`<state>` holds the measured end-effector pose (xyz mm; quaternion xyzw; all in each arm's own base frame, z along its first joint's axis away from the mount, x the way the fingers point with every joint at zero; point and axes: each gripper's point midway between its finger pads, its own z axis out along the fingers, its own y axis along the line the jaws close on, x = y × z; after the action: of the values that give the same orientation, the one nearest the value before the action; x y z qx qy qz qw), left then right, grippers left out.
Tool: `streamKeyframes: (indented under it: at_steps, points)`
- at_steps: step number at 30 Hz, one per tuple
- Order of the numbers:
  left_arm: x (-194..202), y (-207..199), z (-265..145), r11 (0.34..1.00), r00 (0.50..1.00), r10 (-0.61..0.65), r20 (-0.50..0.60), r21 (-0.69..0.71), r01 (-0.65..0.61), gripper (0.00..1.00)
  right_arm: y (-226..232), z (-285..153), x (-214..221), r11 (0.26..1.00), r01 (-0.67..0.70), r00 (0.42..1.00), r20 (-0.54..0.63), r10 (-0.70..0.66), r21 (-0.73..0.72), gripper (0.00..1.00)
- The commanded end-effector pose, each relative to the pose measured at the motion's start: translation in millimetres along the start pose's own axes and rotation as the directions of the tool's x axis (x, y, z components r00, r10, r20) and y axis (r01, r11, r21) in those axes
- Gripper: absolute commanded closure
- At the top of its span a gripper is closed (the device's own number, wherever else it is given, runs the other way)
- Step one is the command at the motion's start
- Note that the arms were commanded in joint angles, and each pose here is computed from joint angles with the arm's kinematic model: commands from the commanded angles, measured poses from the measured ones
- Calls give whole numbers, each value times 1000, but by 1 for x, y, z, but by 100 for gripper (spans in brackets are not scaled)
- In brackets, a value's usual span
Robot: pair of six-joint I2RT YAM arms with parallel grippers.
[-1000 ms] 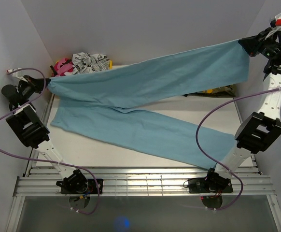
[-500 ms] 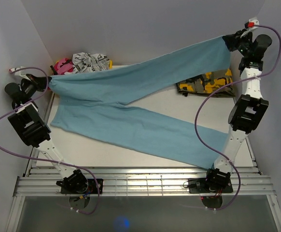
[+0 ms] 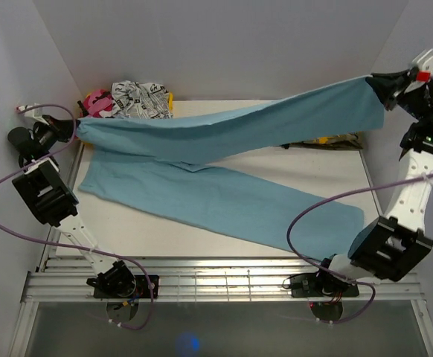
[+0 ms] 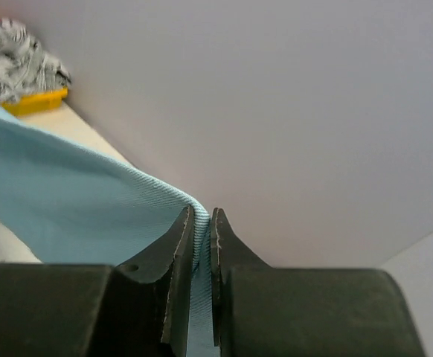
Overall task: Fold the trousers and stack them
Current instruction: Fold the trousers
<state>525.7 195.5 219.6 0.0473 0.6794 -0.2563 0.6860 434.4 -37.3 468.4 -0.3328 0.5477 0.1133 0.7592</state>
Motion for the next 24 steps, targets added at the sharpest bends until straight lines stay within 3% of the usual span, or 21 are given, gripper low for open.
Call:
streamKeyframes:
  at_steps: [1, 2, 8, 13, 20, 21, 24]
  points:
    - [-2, 5, -32, 999, 999, 36, -2, -27, -36, 100, 53, -43, 12, 980, 124, 988, -67, -136, -158, 92]
    - [4, 8, -38, 999, 1000, 21, -11, -36, -21, 100, 63, -66, 49, 984, 87, 984, -138, -109, -156, 92]
    - [48, 9, -76, 998, 996, -49, -72, -44, 46, 100, 121, -146, 133, 976, 127, 918, -353, -182, -175, 92]
    - [68, 13, -96, 996, 991, -74, -109, -56, 68, 100, 208, -207, 209, 938, -42, 823, -543, -163, -345, 92]
    - [93, 25, -121, 991, 977, -19, -210, -130, -9, 100, 236, -255, 231, 902, -81, 743, -629, -228, -423, 92]
    - [91, 27, -123, 990, 973, 44, -226, -124, -74, 100, 239, -258, 232, 897, -82, 735, -634, -240, -435, 92]
    - [92, 24, -127, 987, 967, 75, -244, -123, -108, 100, 229, -256, 222, 902, -22, 722, -631, -284, -431, 92]
